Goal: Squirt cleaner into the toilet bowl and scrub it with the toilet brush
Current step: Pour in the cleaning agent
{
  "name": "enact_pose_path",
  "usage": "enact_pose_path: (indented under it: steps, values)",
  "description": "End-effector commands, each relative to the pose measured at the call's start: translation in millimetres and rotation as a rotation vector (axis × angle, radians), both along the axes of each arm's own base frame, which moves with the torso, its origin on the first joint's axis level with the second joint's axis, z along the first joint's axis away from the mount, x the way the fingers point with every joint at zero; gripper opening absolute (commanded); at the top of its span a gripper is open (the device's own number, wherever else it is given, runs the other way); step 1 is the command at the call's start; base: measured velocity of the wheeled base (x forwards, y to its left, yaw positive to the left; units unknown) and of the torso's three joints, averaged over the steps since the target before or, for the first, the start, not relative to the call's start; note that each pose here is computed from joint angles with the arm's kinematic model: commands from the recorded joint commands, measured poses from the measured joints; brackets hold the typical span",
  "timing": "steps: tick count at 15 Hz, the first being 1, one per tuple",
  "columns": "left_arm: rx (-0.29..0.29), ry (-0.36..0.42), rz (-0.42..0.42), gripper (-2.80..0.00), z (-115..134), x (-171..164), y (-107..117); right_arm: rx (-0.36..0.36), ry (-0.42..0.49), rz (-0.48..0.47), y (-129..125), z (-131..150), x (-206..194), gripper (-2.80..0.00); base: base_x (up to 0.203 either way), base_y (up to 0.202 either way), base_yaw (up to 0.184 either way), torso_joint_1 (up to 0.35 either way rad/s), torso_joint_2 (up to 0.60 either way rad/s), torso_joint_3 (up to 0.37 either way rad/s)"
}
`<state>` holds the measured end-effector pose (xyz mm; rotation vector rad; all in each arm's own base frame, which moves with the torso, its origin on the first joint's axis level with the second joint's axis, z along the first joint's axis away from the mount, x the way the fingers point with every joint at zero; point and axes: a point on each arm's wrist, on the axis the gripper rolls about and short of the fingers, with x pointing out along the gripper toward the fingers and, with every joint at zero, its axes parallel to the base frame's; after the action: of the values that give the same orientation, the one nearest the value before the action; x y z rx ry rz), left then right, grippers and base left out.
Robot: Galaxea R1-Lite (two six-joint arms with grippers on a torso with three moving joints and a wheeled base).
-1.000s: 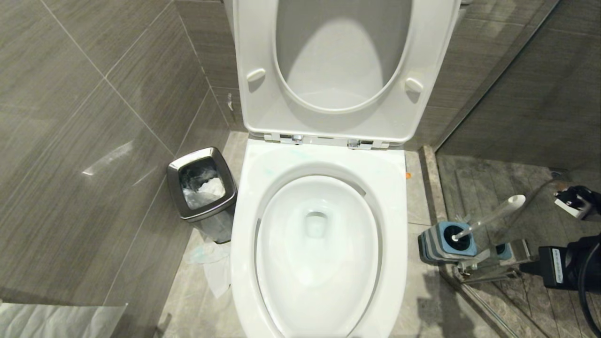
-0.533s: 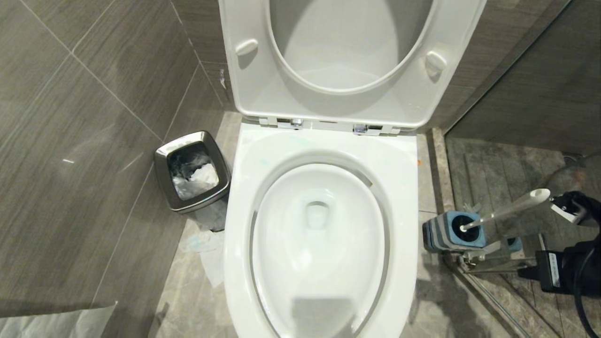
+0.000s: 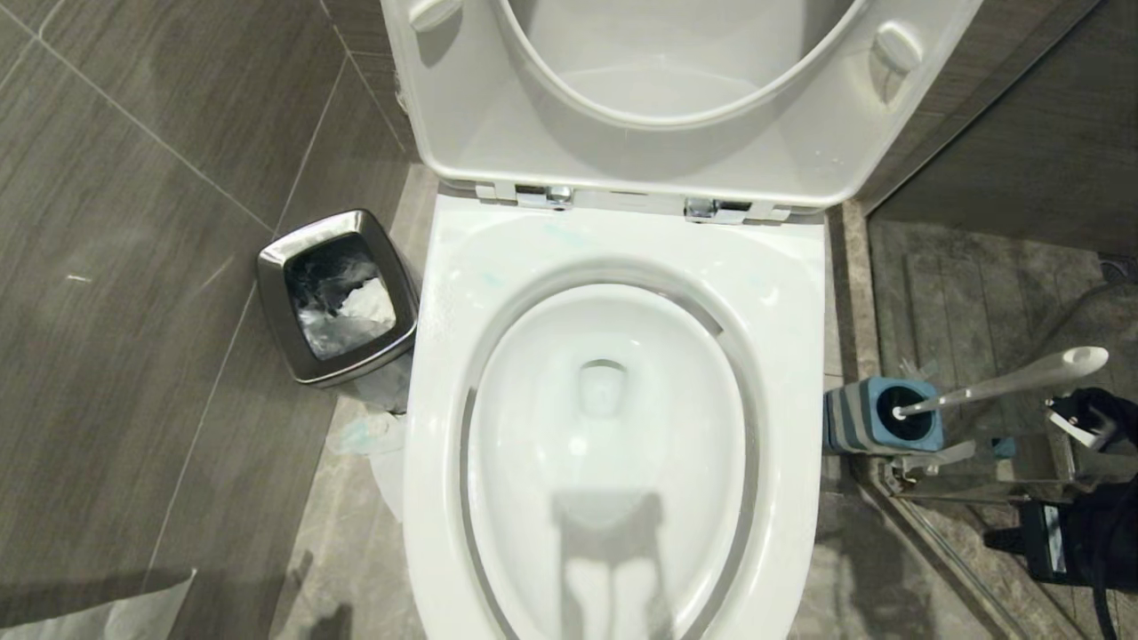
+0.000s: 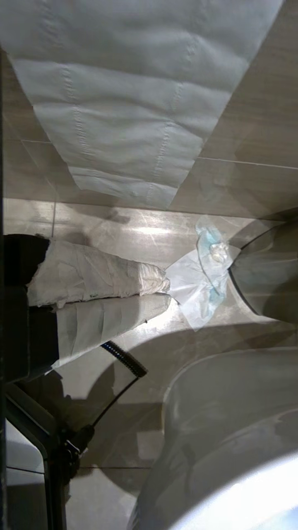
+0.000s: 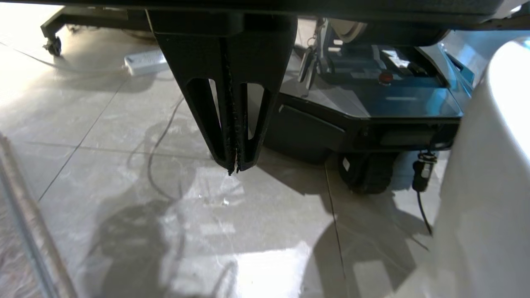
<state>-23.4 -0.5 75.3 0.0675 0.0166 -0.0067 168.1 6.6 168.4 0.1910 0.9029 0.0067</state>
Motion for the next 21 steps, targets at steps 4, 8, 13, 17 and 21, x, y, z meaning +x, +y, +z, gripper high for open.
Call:
enact_pose_path:
  steps: [4, 8, 13, 17, 21]
  values:
    - [0.007, 0.0, 0.001, -2.8, 0.0, 0.1, 0.0, 0.002, -0.007, 0.0, -0.2, -0.6, -8.0, -2.8, 0.0, 0.0, 0.0, 0.004, 0.0, -0.197]
    - [0.007, 0.002, 0.0, -2.8, -0.4, 0.2, 0.0, 0.002, 0.003, 0.0, -0.3, -3.4, -10.5, -2.8, 0.0, 0.0, 0.0, 0.005, 0.0, -0.196]
    - [0.005, 0.002, 0.0, -2.8, -0.4, 0.2, 0.0, 0.031, -0.007, 0.023, 0.5, -3.3, -12.6, -2.8, 0.0, 0.0, 0.0, 0.002, 0.0, -0.102]
    - [0.004, 0.001, 0.0, -2.8, -0.5, 0.3, 0.0, 0.04, -0.124, 0.06, 1.3, -22.6, -2.9, -2.8, 0.0, 0.0, 0.0, 0.0, 0.0, 0.0]
    - [-0.007, 0.002, 0.005, -2.8, -0.7, 0.3, 0.1, -0.003, -0.211, 0.096, 1.8, -61.6, 28.6, -2.8, 0.0, 0.0, 0.0, 0.0, 0.0, 0.0]
